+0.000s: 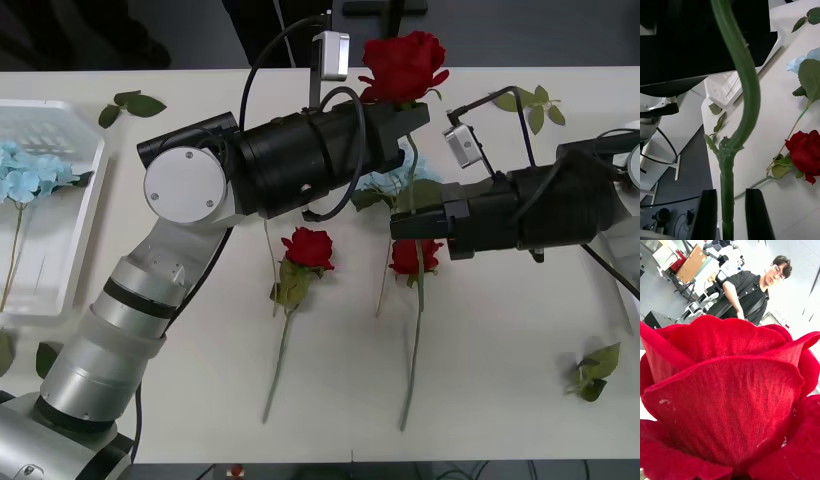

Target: Place the red flowers into the right box and the blue flowers into the left box. If a person shows an open palm, hand one flower to the person first, then continue sorting.

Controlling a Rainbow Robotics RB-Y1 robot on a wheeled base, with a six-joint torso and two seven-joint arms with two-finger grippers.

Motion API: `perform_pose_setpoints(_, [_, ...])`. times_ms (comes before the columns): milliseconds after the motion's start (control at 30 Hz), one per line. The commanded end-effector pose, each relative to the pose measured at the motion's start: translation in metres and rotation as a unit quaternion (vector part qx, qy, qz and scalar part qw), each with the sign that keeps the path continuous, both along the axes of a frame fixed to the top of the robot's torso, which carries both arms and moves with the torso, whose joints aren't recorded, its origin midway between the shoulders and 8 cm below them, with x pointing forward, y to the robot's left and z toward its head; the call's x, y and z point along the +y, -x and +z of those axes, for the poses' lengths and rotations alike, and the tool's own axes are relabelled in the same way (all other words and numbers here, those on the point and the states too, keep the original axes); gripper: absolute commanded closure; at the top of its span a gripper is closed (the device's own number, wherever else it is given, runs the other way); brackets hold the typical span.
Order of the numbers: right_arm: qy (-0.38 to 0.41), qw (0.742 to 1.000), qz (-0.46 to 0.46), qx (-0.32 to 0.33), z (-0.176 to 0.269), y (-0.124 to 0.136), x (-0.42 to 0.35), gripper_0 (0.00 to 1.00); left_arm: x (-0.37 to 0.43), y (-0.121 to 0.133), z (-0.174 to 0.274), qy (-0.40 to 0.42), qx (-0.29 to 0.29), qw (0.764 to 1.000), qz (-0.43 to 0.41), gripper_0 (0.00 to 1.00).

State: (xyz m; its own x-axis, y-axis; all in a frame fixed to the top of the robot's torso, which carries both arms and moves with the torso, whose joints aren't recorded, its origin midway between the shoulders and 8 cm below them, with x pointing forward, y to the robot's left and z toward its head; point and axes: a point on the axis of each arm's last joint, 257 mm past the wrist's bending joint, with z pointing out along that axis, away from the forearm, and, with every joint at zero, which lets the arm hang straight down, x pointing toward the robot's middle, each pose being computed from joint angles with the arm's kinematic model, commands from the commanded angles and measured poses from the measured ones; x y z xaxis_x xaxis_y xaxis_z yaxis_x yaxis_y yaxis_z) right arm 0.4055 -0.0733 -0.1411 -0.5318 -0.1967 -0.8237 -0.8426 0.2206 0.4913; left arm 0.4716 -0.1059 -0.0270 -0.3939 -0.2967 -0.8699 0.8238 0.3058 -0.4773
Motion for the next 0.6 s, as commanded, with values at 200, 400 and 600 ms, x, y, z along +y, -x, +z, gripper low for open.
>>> perform_pose_setpoints(200, [-0.009,1.0,0.012,-0.007,0.022,0.001,0.014,1.0,-0.005,0.007,0.039,0.02,-0.031,0.999,-0.009,1.0])
perform_pose_setpoints(400, [-0.01,1.0,0.012,-0.007,0.022,0.001,0.014,1.0,-0.003,0.006,0.036,0.017,-0.031,0.999,-0.008,0.21])
perform_pose_setpoints(600, [-0.015,1.0,0.013,-0.005,0.025,0.002,0.014,1.0,0.016,0.008,0.017,-0.011,-0.026,1.0,-0.01,0.04])
